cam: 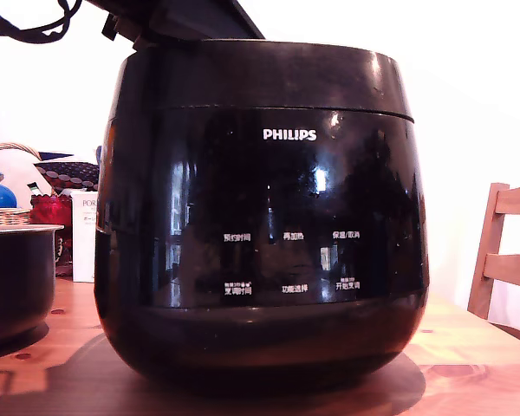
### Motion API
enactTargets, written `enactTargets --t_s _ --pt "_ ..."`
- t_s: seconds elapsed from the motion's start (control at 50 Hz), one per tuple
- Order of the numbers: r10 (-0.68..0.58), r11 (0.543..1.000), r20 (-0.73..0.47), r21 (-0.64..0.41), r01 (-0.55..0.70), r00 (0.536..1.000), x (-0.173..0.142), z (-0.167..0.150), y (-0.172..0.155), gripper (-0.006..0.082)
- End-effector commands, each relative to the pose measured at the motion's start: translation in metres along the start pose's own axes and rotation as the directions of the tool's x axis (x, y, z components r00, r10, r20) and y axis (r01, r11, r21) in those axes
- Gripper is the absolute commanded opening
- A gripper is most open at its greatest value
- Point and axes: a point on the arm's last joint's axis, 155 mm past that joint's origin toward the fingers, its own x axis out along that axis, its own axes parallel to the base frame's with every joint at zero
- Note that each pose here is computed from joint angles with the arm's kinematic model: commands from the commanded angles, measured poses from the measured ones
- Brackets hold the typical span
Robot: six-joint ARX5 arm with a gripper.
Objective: Open the rice cooker by pressing the large metal button on the top of its lid with medium force
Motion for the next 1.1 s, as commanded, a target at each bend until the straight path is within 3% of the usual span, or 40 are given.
enactTargets --t_s 0.0,0.6,1.08 --pt "-0.022 1.000 -0.210 -0.024 0.017 0.977 0.013 -0.074 -0.006 -0.0022" --pt "-0.035 0.999 -0.315 -0.028 0.027 0.948 0.012 -0.102 -0.013 -0.0022" --pt "-0.003 1.000 -0.033 0.007 0.003 0.999 0.011 -0.004 -0.004 -0.0022"
